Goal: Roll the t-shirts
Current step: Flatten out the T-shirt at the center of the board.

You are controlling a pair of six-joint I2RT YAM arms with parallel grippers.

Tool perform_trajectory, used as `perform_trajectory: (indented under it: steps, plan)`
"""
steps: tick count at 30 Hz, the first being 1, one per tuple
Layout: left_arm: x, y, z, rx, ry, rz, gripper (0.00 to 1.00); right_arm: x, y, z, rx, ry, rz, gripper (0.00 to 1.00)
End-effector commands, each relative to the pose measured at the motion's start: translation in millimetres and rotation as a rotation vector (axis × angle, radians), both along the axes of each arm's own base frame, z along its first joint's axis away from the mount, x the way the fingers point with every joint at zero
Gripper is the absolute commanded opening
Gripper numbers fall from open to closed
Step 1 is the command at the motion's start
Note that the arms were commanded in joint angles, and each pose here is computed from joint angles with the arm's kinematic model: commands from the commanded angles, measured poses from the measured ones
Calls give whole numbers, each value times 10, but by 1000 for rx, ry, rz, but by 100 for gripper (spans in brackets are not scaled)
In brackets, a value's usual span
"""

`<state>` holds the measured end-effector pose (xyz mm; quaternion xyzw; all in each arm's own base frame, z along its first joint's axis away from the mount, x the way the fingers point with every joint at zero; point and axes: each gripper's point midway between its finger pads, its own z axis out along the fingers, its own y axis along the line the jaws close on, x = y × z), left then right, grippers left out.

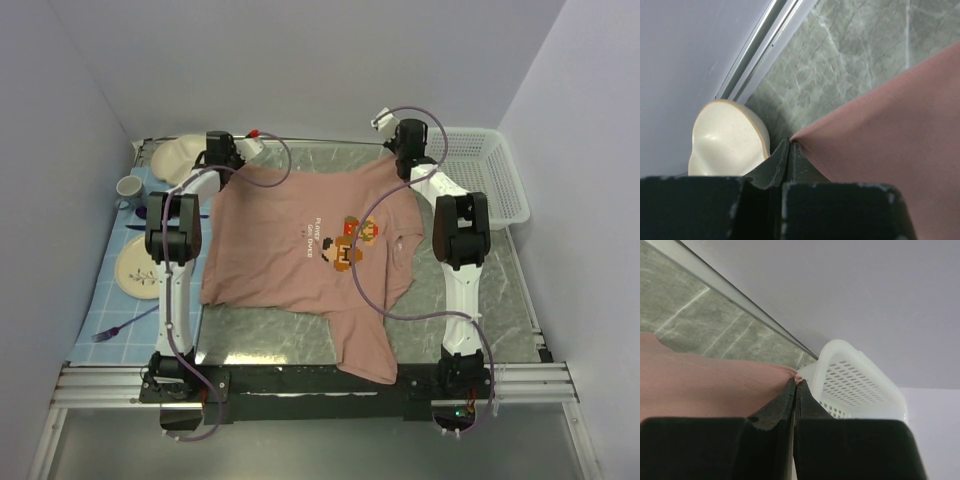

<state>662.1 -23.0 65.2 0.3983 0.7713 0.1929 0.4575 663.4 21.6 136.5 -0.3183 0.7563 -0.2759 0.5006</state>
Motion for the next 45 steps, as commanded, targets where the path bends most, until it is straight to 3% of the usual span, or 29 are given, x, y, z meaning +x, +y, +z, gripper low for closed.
perform_trajectory:
  steps: [1, 10, 12, 13, 14, 17, 20, 22, 23, 25, 27, 30, 31, 32, 33, 34, 35, 38, 41, 45]
  plan:
    - [209, 29, 233, 8, -96, 32, 1, 168, -132, 244, -18, -91, -38, 0]
    - [268, 101, 255, 13, -123, 75, 1, 209, -134, 97, -11, -68, -55, 0]
    - [277, 112, 342, -6, -139, 95, 20, 207, -138, 134, -1, -77, -67, 1]
    - [293, 124, 437, -19, -166, 112, 36, 217, -130, 241, 7, -97, -77, 12]
    - [278, 160, 497, -41, -184, 150, 58, 207, -132, 312, 22, -100, -85, 39]
    - [241, 176, 928, -109, -265, 199, 76, 168, -109, 769, 108, -161, -111, 72]
    - [113, 131, 1452, -210, -312, 226, 78, 45, -139, 1276, 176, -231, -145, 86]
    - [-51, 100, 1868, -266, -348, 242, 79, -100, -139, 1600, 219, -264, -152, 88]
    - [-169, 71, 1816, -299, -302, 253, 79, -199, -158, 1592, 228, -225, -159, 88]
    - [-439, -45, 2119, -355, -287, 203, 79, -460, -101, 1637, 281, -167, -128, 86]
    - [-821, -189, 2057, -379, -173, 130, 75, -757, 42, 1386, 322, -15, -56, 85]
    - [-1386, -286, 1762, -351, 19, 48, 67, -1496, 104, 866, 358, 274, 45, 72]
    - [-1580, -332, 1546, -342, 101, 15, 62, -1814, 191, 695, 394, 369, 126, 64]
    - [-1723, -356, 1484, -343, 145, -2, 49, -2086, 188, 507, 392, 468, 137, 62]
    - [-1899, -388, 1503, -349, 179, -35, 43, -2266, 202, 410, 369, 519, 182, 61]
    - [-2224, -433, 1221, -327, 322, -90, 36, -2552, 254, 287, 377, 583, 231, 55]
    - [-2375, -450, 1129, -323, 372, -106, 23, -2789, 268, 176, 377, 655, 256, 54]
    - [-2928, -483, 802, -339, 539, -131, 1, -3358, 328, -36, 331, 766, 366, 44]
    - [-3343, -470, 527, -317, 660, -139, 1, -3687, 274, -238, 266, 840, 393, 31]
    - [-3554, -351, 247, -267, 717, -103, 1, -3858, 199, -459, 224, 892, 393, 28]
